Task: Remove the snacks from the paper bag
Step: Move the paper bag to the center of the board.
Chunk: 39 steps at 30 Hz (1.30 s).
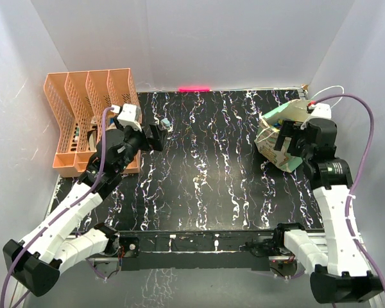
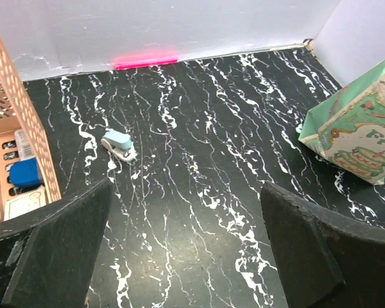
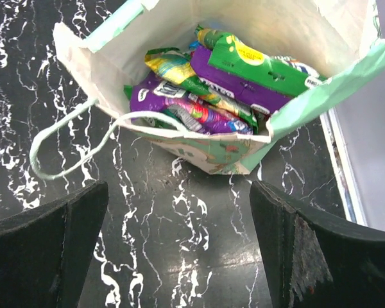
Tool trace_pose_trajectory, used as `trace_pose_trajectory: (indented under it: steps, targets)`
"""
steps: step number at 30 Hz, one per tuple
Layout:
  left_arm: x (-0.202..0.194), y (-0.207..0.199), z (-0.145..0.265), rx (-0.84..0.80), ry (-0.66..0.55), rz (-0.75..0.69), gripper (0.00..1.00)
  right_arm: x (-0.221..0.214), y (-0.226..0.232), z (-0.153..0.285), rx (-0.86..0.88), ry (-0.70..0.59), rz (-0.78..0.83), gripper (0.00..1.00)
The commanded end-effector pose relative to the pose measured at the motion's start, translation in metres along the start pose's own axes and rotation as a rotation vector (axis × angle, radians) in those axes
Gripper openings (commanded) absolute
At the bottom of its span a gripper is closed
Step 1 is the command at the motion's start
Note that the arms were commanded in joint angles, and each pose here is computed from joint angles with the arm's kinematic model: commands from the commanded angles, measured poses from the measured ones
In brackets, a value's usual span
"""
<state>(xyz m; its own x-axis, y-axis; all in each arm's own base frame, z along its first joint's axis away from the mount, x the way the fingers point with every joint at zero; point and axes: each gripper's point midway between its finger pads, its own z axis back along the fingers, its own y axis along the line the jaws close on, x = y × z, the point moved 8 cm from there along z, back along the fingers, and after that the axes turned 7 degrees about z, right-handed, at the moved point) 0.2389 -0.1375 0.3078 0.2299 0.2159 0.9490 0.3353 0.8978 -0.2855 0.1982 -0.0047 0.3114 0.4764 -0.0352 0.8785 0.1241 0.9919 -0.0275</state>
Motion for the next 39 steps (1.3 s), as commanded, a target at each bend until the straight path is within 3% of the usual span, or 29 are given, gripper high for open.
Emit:
trace_pose_trajectory:
  steps: [1,8,15,23,34,39]
  targets:
    - [0.012,-0.014,0.001,-0.092,-0.087,0.007,0.98,0.037,-0.004,-0.008,-0.009,-0.087,0.091,0.95]
    - [0.010,-0.019,0.001,-0.105,-0.105,0.009,0.98,0.058,0.016,-0.024,0.177,-0.109,0.117,0.87]
    - [0.010,-0.022,0.001,-0.117,-0.115,0.008,0.98,0.060,0.052,-0.024,0.585,-0.178,0.189,0.81]
    - [0.007,-0.021,-0.003,-0.111,-0.104,0.006,0.98,0.044,0.053,-0.035,0.584,-0.183,0.186,0.71]
    - [0.001,-0.020,-0.008,-0.099,-0.079,0.000,0.98,0.027,0.066,-0.055,0.660,-0.134,0.029,0.62]
    - [-0.001,-0.020,-0.011,-0.097,-0.073,-0.002,0.98,0.022,0.064,-0.060,0.613,-0.143,-0.019,0.64]
